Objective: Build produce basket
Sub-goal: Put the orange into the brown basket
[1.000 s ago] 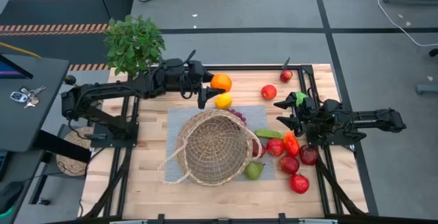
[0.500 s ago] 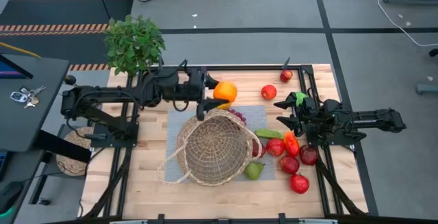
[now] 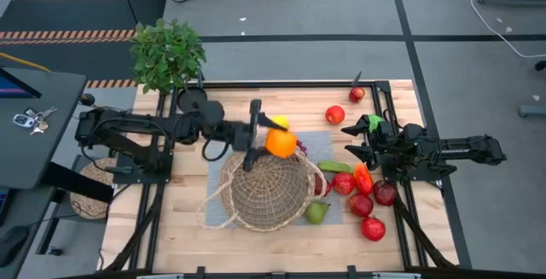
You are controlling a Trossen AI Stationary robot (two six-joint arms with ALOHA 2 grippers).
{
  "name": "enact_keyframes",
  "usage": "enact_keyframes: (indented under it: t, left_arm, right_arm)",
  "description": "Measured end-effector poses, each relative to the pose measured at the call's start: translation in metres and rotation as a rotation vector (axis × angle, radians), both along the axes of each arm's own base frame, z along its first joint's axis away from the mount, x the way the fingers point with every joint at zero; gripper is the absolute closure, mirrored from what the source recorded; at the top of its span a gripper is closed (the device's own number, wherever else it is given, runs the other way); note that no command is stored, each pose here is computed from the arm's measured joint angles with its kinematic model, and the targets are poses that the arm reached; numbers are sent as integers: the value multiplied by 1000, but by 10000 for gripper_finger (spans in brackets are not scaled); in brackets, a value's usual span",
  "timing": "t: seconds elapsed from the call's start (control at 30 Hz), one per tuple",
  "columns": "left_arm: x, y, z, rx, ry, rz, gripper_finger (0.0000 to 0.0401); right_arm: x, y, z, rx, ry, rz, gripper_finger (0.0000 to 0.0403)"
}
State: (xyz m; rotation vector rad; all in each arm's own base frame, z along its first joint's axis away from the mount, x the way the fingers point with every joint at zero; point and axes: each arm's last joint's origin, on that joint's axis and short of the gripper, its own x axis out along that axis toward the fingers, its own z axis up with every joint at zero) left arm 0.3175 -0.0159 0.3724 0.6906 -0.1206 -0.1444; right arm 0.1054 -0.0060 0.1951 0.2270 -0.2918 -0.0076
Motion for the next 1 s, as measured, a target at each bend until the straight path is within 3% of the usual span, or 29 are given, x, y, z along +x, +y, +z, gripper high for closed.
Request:
enact_keyframes:
  t: [0.13,0.33,0.67,0.8,1.0]
  left_arm:
    - [-1,-16,-3,304,-27,-1,142]
    - [-2,-25,-3,704,-40,169,141]
    - [-2,-24,-3,1166,-73,207,140]
    - [-2,-24,-3,1277,-84,208,138]
    - [-2,-24,-3,1279,-84,208,133]
  right_arm:
    - [0,0,0,0,0,0,95]
    - [0,0,0,0,0,0,95]
    - [0,0,0,0,-1,0,95]
    - [0,0,0,0,-1,0,95]
    - [0,0,0,0,-1,0,95]
